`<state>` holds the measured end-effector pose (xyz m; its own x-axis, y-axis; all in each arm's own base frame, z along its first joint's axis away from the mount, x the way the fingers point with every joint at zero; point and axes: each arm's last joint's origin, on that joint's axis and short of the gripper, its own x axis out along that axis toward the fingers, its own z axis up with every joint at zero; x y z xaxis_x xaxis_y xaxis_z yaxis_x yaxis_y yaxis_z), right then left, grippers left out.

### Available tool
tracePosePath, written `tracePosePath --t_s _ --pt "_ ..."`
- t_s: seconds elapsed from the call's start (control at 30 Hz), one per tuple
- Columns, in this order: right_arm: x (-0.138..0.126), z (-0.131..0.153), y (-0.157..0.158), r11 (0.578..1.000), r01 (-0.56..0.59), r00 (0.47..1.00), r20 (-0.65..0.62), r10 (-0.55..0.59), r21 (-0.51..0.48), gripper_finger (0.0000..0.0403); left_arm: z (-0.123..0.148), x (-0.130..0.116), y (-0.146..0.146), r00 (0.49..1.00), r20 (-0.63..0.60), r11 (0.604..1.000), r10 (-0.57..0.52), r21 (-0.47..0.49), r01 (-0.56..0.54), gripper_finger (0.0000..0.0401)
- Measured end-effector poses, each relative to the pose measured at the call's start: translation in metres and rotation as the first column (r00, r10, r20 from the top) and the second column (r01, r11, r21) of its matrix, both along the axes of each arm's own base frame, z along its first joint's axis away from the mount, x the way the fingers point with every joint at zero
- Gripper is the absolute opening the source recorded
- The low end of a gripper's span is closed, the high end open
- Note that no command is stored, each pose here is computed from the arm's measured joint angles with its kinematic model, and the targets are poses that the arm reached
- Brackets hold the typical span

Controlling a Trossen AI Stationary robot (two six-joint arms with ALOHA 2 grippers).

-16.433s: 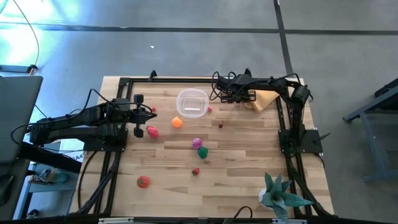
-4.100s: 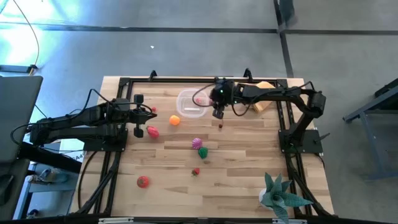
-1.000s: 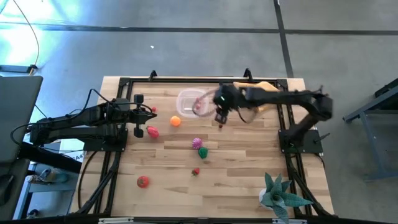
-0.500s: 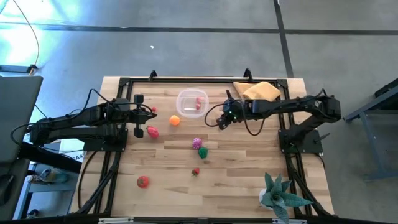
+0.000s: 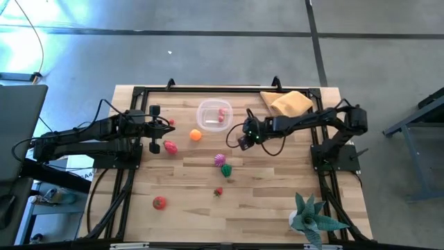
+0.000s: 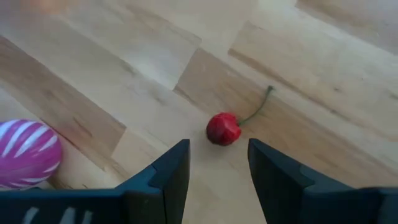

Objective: Pick and placing Produce into tupperware
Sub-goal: Put the dark red cherry into the transparent bin

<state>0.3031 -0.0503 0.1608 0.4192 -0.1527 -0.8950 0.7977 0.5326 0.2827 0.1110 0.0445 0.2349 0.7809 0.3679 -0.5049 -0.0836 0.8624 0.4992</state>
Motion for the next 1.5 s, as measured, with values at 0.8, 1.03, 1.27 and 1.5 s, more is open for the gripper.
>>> tracePosePath --t_s 0.8,1.03,1.27,1.5 --pt "0.012 -0.029 0.001 0.998 0.032 0.999 -0.039 -0.034 -0.045 0.0152 0.0 0.0 0.0 1.0 0.0 1.0 0.0 0.0 0.0 0.0005" --pt "0.014 -0.029 -0.001 0.997 0.017 1.0 -0.018 -0.019 -0.069 0.0152 0.0 0.0 0.0 1.0 0.0 1.0 0.0 0.0 0.0 0.0005" --pt "0.015 -0.032 -0.004 0.997 0.009 0.999 -0.03 -0.011 -0.083 0.0152 0.0 0.0 0.0 1.0 0.0 1.0 0.0 0.0 0.0 0.0005" --pt "0.015 -0.033 -0.004 0.997 0.003 0.999 -0.035 -0.006 -0.076 0.0151 0.0 0.0 0.0 1.0 0.0 1.0 0.0 0.0 0.0 0.0005"
